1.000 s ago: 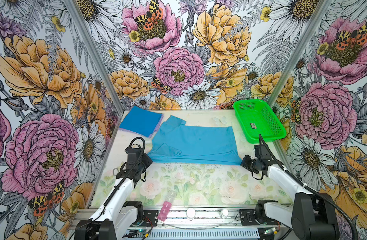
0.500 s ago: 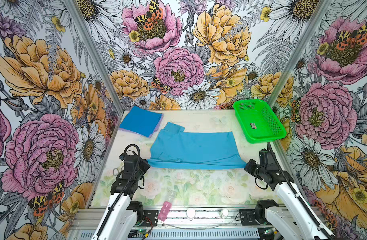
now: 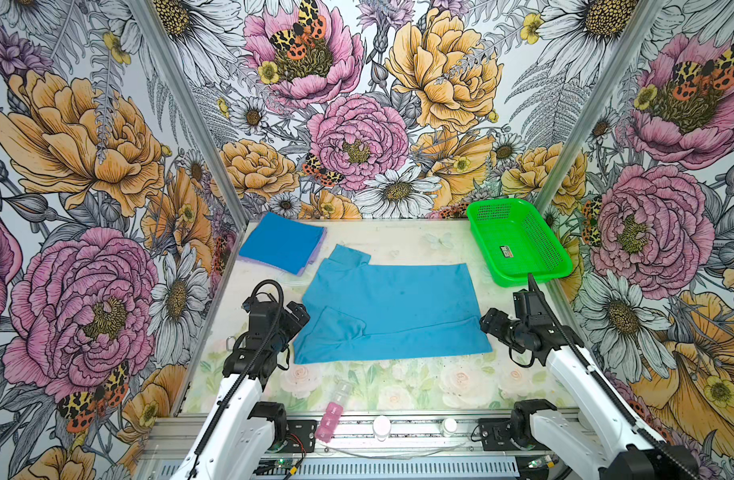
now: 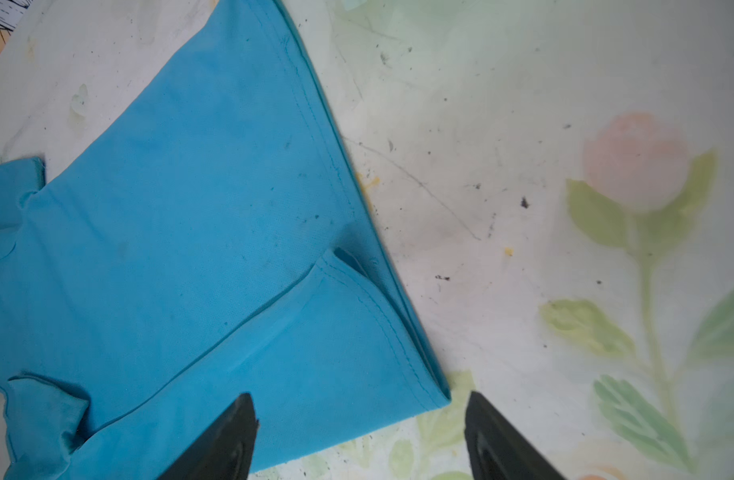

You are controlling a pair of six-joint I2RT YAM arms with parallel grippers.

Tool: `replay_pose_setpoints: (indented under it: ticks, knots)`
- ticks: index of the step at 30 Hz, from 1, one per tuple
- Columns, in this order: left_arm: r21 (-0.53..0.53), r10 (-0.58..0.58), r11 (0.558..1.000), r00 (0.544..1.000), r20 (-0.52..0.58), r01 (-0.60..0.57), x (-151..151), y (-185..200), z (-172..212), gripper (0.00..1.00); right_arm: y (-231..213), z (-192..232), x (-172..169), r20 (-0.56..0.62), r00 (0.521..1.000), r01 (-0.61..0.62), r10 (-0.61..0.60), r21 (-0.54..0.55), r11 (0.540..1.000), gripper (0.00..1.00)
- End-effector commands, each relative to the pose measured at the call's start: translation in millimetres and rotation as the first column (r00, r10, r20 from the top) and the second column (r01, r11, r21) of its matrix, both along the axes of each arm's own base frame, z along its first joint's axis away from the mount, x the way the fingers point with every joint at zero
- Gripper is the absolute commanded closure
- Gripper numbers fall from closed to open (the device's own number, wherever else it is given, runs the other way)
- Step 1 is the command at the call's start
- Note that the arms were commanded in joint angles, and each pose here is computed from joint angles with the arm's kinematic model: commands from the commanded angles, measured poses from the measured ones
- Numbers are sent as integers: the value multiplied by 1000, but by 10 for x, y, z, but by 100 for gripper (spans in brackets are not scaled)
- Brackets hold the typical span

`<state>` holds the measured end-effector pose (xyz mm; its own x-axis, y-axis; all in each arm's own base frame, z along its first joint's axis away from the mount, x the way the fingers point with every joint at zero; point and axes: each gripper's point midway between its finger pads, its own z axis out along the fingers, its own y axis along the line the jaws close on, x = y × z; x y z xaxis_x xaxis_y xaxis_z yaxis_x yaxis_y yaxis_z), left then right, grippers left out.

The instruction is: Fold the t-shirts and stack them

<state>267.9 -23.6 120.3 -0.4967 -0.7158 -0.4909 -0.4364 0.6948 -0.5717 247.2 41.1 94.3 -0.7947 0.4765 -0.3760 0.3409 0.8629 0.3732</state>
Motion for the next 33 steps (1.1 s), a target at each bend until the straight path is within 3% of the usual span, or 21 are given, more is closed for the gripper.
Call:
replay_pose_setpoints:
  ticks: [1, 8, 13, 22, 33]
  knots:
    - [-37, -160, 986, 985, 68, 163, 260, -295, 168, 1, 346, 94, 292, 52, 985, -170, 167, 59, 984, 14]
    - [-89, -356, 929, 933, 50, 359, 573, -779, 27, 1, 704, -190, 550, 14, 969, -245, 245, 90, 965, 9]
    - [-120, -396, 911, 918, 17, 395, 721, -1023, -221, 1, 796, -427, 678, -20, 976, -215, 218, 112, 970, 8]
    - [-126, -300, 950, 949, -99, 287, 669, -895, -788, 1, 488, -682, 668, -54, 998, -22, 23, 15, 1000, 7]
    - [-32, -94, 995, 974, -206, 90, 183, -478, -967, 1, 583, -858, 283, -114, 991, -67, 72, 44, 997, 7]
